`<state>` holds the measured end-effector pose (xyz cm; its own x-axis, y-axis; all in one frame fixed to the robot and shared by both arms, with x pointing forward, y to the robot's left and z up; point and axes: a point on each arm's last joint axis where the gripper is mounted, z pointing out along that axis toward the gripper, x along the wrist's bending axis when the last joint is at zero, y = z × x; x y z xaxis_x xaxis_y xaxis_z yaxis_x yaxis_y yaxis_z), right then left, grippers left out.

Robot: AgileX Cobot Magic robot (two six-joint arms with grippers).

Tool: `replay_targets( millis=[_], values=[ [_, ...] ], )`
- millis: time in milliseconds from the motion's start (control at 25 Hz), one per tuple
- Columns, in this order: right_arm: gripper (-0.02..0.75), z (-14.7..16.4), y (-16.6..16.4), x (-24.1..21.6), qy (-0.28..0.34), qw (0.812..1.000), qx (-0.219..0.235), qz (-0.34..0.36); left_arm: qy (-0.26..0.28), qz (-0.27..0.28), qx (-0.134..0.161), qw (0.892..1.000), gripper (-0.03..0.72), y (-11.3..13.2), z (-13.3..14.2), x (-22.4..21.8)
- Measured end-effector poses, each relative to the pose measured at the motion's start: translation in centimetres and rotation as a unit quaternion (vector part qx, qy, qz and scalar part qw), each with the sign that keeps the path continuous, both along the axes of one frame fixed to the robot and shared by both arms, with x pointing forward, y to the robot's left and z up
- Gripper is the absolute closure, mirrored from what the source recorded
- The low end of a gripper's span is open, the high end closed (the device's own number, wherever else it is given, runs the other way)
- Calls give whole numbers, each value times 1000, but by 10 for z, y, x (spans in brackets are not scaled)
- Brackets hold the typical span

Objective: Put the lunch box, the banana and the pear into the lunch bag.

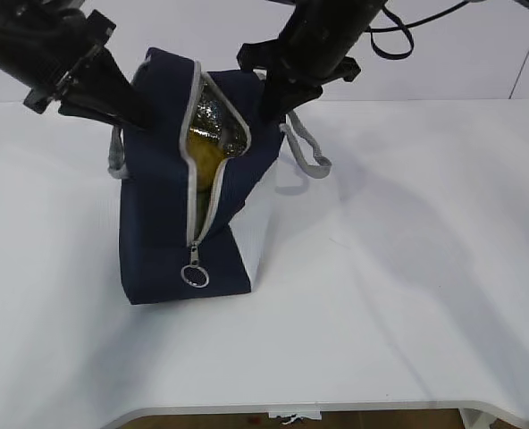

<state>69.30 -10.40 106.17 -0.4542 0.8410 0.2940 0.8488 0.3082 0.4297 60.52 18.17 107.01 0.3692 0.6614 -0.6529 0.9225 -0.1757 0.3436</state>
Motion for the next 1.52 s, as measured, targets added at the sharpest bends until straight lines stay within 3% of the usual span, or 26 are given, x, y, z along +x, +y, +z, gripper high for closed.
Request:
replay_targets(
  millis=[320, 640, 800, 1040, 1160, 1200, 1240, 1280, 1360, 1520],
  values=[
    [731, 39, -19, -14, -35, 997, -44, -57, -9, -21, -42, 999, 674, -35, -2, -2],
    [732, 37, -33, -26, -25, 992, -90, -88, -43, 0, -55, 998, 674, -55, -10, 6],
    [733, 39, -35, -26, -18, 990, -84, -114, -40, -2, -82, 996, 674, -61, -17, 11],
    [721, 37, -31, -26, 1, 989, -58, -134, -34, 0, -89, 995, 667, -63, -23, 14],
    [648, 37, -29, -27, 9, 990, -41, -133, -34, 0, -89, 995, 583, -63, -23, 14],
    [595, 37, -28, -27, 10, 990, -38, -133, -34, 0, -89, 995, 530, -63, -23, 14],
    [532, 37, -28, -27, 10, 990, -36, -133, -33, -1, -89, 995, 530, -63, -23, 14],
    [476, 37, -28, -27, 11, 990, -35, -133, -32, -3, -90, 995, 429, -63, -23, 13],
    [363, 38, -27, -27, 11, 991, -33, -132, -32, -8, -86, 996, 370, -62, -22, 12],
    [292, 46, -28, -31, 0, 993, -28, -118, -48, -36, -65, 996, 323, -58, -9, 1]
  ],
)
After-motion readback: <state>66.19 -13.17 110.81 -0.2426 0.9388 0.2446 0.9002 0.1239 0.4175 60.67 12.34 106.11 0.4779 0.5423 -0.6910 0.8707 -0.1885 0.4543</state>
